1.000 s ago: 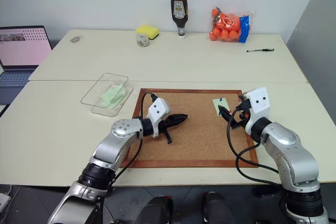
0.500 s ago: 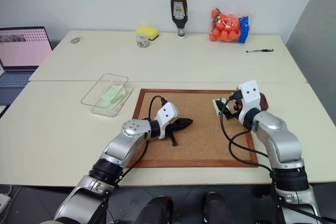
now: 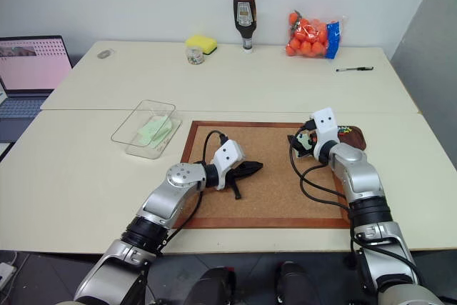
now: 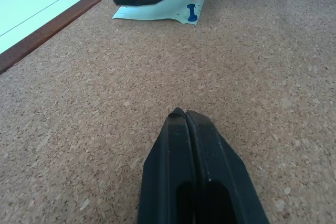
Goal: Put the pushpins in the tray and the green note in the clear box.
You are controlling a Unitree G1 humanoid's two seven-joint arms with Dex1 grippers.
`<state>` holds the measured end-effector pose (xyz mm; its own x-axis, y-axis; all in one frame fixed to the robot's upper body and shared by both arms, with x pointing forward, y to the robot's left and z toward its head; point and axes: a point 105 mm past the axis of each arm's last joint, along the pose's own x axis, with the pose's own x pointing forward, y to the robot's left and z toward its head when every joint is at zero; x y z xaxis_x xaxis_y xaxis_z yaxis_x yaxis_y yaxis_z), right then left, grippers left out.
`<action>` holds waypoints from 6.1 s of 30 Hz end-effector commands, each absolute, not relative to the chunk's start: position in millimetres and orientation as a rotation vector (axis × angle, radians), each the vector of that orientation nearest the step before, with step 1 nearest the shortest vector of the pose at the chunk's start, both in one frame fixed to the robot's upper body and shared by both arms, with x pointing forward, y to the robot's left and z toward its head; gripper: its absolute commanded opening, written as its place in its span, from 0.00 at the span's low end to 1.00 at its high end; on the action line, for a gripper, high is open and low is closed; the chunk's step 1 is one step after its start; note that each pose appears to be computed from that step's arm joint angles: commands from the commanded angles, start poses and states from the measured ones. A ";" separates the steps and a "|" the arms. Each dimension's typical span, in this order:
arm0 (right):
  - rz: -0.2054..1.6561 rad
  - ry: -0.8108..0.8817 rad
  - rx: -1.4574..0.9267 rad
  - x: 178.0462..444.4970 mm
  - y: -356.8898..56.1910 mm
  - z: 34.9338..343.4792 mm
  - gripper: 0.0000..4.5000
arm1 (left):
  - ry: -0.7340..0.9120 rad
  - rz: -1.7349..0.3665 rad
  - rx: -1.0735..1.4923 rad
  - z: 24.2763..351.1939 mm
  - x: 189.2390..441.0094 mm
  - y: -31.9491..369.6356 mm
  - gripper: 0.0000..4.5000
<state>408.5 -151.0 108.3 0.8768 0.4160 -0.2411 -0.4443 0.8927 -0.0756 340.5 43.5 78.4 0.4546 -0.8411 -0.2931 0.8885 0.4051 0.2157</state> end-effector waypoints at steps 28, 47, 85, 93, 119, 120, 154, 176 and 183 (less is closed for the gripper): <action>0.458 0.011 -0.044 407.6 -136.3 159.8 0.01 | 0.245 -1.118 0.392 56.1 330.0 48.1 0.00; 0.143 -0.010 -0.097 382.0 -224.7 168.9 0.01 | 0.249 -1.119 0.396 54.1 328.7 48.1 0.00; 0.322 0.108 -0.126 355.3 -184.5 123.4 0.66 | 0.239 -1.124 0.416 56.1 332.5 51.3 0.00; 0.344 0.141 -0.114 358.9 -169.7 108.9 0.66 | 0.239 -1.121 0.418 56.8 333.3 52.4 0.00; 0.384 -0.003 -0.052 350.4 -153.0 128.3 0.01 | 0.246 -1.121 0.432 55.3 333.2 55.1 0.00; 0.379 -0.014 -0.046 350.1 -152.8 130.0 0.01 | 0.247 -1.121 0.432 55.0 333.1 55.3 0.00; -0.018 0.068 -0.134 393.1 -255.4 129.9 0.20 | 0.250 -1.130 0.437 53.1 330.3 54.4 0.00; 0.336 0.026 -0.116 359.4 -187.8 134.1 0.54 | 0.248 -1.129 0.433 53.2 330.7 53.2 0.00; 0.482 0.091 -0.124 344.6 -149.6 113.0 0.54 | 0.250 -1.129 0.435 52.8 330.9 53.4 0.00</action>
